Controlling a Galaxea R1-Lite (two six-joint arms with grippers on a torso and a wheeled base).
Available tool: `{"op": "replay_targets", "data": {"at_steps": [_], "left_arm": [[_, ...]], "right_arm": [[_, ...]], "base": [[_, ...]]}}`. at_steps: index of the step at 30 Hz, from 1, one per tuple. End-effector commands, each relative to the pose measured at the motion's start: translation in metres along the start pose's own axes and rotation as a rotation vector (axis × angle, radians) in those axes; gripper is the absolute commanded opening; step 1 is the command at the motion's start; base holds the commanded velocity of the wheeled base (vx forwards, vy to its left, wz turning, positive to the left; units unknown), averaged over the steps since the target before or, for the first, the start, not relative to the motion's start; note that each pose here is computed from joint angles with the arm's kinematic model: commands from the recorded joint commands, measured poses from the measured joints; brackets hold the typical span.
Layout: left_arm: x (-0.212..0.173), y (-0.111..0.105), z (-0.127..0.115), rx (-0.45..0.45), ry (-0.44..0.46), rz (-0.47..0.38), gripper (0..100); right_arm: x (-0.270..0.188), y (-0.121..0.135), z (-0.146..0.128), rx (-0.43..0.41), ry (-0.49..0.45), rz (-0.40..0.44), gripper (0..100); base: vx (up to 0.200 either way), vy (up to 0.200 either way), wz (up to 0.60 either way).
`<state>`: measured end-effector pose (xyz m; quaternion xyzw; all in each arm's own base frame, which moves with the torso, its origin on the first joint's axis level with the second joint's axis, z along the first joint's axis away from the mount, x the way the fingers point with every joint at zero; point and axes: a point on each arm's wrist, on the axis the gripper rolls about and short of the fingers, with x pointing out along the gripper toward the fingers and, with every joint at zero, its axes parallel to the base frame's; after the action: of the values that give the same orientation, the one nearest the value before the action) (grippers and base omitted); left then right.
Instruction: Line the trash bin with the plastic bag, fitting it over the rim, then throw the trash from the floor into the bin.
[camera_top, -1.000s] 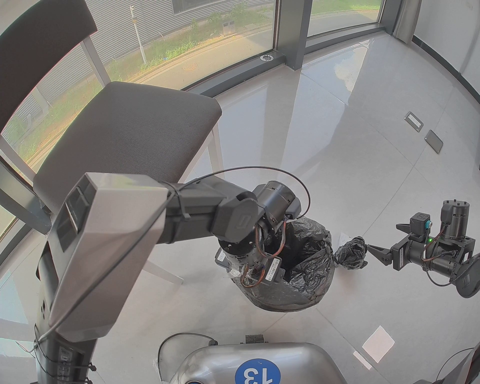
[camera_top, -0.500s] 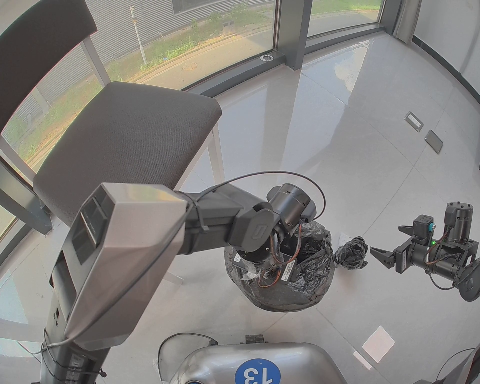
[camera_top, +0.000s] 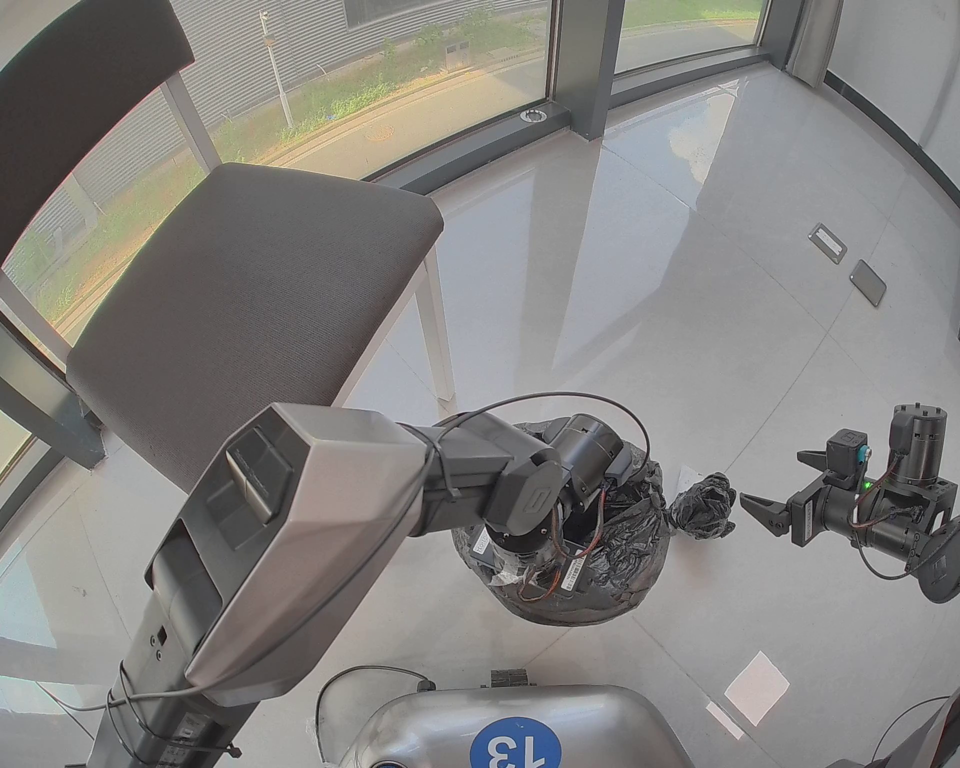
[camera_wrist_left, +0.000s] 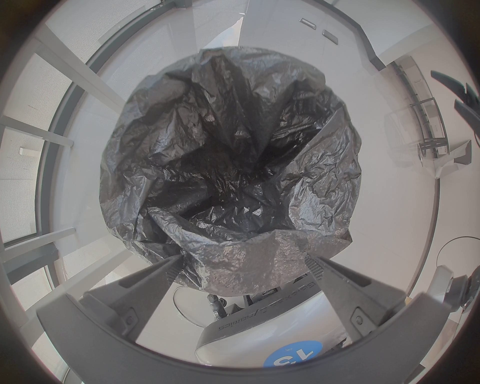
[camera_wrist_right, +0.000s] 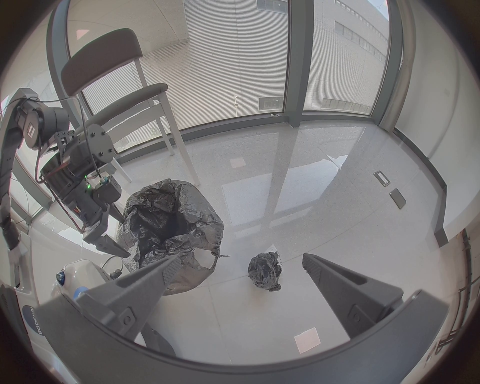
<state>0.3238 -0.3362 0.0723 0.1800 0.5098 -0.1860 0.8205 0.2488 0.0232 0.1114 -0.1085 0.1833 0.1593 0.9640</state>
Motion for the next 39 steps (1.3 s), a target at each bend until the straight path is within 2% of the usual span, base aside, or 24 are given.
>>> {"op": "replay_targets", "data": {"at_steps": [1, 2, 3, 15, 22, 24, 28, 31, 39], "left_arm": [[0.009, -0.002, -0.003, 0.002, 0.018, 0.002, 100], [0.009, -0.002, -0.002, -0.001, 0.012, -0.004, 100], [0.009, -0.002, -0.002, -0.002, 0.01, -0.008, 0], [-0.002, 0.0, -0.001, -0.043, 0.007, -0.003, 0], [-0.059, 0.018, 0.005, -0.064, -0.038, 0.002, 0], [-0.066, 0.021, 0.0, -0.062, -0.029, 0.006, 0], [-0.063, 0.023, -0.018, -0.049, 0.028, 0.02, 0], [-0.058, 0.023, -0.023, -0.059, 0.037, 0.022, 0], [-0.048, 0.024, -0.021, -0.088, 0.031, 0.023, 0]], "right_arm": [[0.0, 0.0, 0.001, 0.0, -0.004, 0.0, 100], [0.0, 0.0, 0.001, -0.002, -0.004, 0.0, 100], [0.0, 0.0, 0.001, -0.001, -0.005, 0.0, 100], [0.0, 0.0, 0.002, -0.001, -0.01, -0.002, 100], [0.0, 0.0, 0.002, -0.002, -0.011, -0.002, 100], [0.0, 0.0, 0.002, -0.002, -0.011, -0.002, 100], [0.0, -0.001, 0.002, -0.002, -0.014, -0.003, 100], [-0.001, 0.0, 0.002, -0.002, -0.011, -0.002, 100], [-0.001, 0.0, 0.005, -0.005, -0.023, -0.004, 100]], "base": [[0.0, 0.0, 0.0], [0.0, 0.0, 0.0], [0.0, 0.0, 0.0], [0.0, 0.0, 0.0], [0.0, 0.0, 0.0], [0.0, 0.0, 0.0], [0.0, 0.0, 0.0], [0.0, 0.0, 0.0], [0.0, 0.0, 0.0]]}}
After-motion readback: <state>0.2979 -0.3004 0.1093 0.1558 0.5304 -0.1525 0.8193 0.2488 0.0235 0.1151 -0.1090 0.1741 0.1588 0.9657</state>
